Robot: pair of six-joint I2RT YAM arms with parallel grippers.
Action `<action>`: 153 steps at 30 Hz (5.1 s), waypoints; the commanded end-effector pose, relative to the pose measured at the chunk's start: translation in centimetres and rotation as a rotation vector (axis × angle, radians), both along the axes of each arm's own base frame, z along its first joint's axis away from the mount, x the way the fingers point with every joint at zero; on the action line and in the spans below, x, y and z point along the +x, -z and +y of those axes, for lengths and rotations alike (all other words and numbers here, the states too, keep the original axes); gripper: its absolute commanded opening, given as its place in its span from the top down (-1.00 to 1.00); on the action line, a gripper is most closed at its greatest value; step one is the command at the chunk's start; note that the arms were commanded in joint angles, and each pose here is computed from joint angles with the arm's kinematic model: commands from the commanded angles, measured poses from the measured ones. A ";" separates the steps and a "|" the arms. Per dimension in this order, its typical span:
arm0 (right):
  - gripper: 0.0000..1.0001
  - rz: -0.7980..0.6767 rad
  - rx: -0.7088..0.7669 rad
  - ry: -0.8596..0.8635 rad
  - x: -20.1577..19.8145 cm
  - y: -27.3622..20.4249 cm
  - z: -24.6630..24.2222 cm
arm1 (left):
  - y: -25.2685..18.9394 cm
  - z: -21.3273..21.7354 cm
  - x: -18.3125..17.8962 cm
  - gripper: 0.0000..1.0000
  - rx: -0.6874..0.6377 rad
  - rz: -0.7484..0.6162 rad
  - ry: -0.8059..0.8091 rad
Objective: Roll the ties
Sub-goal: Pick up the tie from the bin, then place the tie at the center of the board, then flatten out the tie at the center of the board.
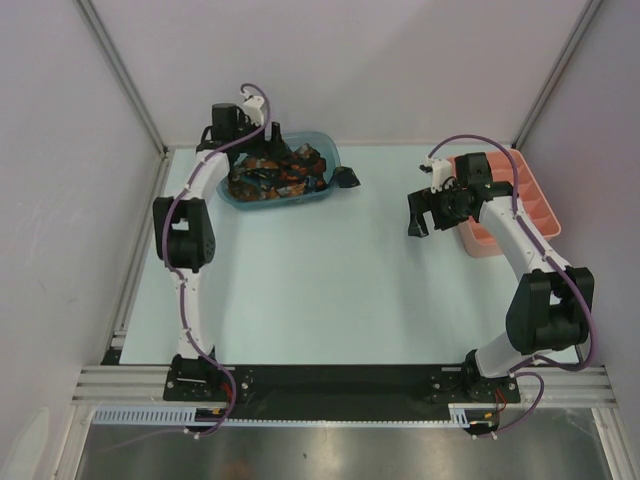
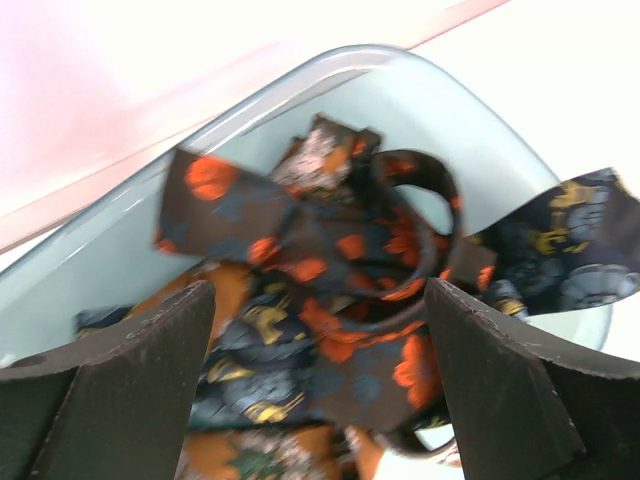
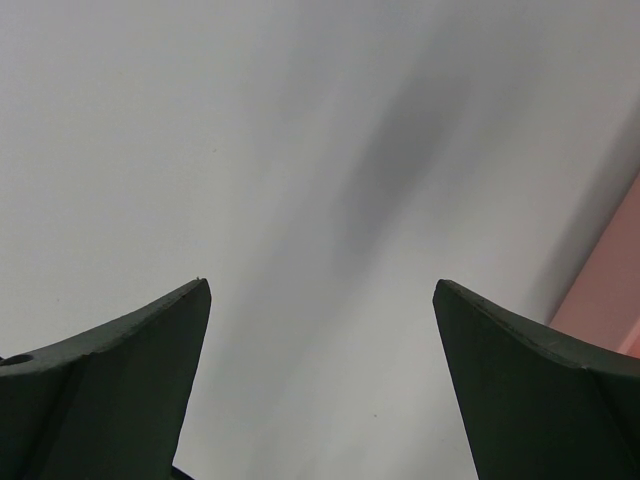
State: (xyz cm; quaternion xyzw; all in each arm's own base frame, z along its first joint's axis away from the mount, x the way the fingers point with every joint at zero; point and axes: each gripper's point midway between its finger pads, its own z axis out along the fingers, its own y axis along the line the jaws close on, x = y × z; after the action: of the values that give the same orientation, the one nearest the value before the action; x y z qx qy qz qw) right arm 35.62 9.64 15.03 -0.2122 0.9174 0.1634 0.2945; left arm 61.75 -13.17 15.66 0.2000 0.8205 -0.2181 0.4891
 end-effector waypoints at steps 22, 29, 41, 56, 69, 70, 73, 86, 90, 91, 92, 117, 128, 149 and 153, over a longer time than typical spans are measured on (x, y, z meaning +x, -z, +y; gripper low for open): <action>-1.00 -0.051 -0.051 0.027 1.5 -1.2 -1.7 | 3.9 -5.4 -1.7 -0.64 0.048 0.119 0.181; -0.99 -0.054 -0.051 0.031 1.7 -1.3 -1.8 | 4.9 -5.7 -2.6 -0.69 0.114 0.144 0.212; -0.99 -0.050 -0.042 0.036 1.7 -1.3 -1.7 | 4.5 -5.4 -1.0 -0.16 0.225 0.055 0.178; -1.00 -0.077 0.029 0.047 2.5 -3.0 -1.2 | -20.6 -4.7 -3.6 1.00 0.165 -0.426 0.124; -0.99 -0.155 0.136 0.047 3.2 -6.7 -1.5 | -42.7 -12.3 -24.9 1.00 -0.054 -0.784 0.331; -1.00 -0.159 0.142 0.040 3.1 -6.9 -1.3 | -43.8 -12.7 -26.1 1.00 -0.086 -0.797 0.331; -0.99 -0.167 0.158 0.047 2.7 -7.3 -2.0 | -47.3 -13.5 -29.7 1.00 -0.221 -0.823 0.326; -0.99 -0.128 0.175 -0.109 -0.4 -5.5 2.8 | -27.3 0.8 -31.9 1.00 -0.062 -0.502 -0.001; -0.99 -0.109 0.160 -0.176 -0.1 -4.2 5.1 | -13.6 5.8 -34.3 1.00 0.171 -0.307 -0.052; -0.99 -0.096 0.161 -0.204 -0.1 -3.8 6.2 | -11.1 6.9 -35.0 0.99 0.211 -0.242 -0.075; -0.99 -0.089 0.162 -0.218 0.6 -3.4 6.9 | -9.2 8.5 -35.3 0.95 0.246 -0.204 -0.112; -0.71 -0.042 0.596 -0.084 12.1 2.8 26.2 | -1.8 13.0 -35.8 -0.78 0.285 0.098 -0.011; 0.50 0.052 0.646 -0.079 11.0 4.7 27.4 | -2.8 14.7 -33.9 -0.76 0.320 0.088 -0.085; 1.00 0.155 0.530 0.274 -1.1 1.3 12.7 | 3.0 16.3 -32.5 -0.75 0.435 0.269 0.166; 1.00 0.240 0.476 0.377 -1.8 3.7 10.8 | 4.7 16.0 -33.3 -0.72 0.449 0.321 0.283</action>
State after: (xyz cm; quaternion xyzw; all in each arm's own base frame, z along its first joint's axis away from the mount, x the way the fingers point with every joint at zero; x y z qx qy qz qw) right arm 34.83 22.80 14.81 -0.0053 0.8712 0.3881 0.3007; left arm 28.87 3.04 10.80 0.3109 0.9015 -0.1132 0.2789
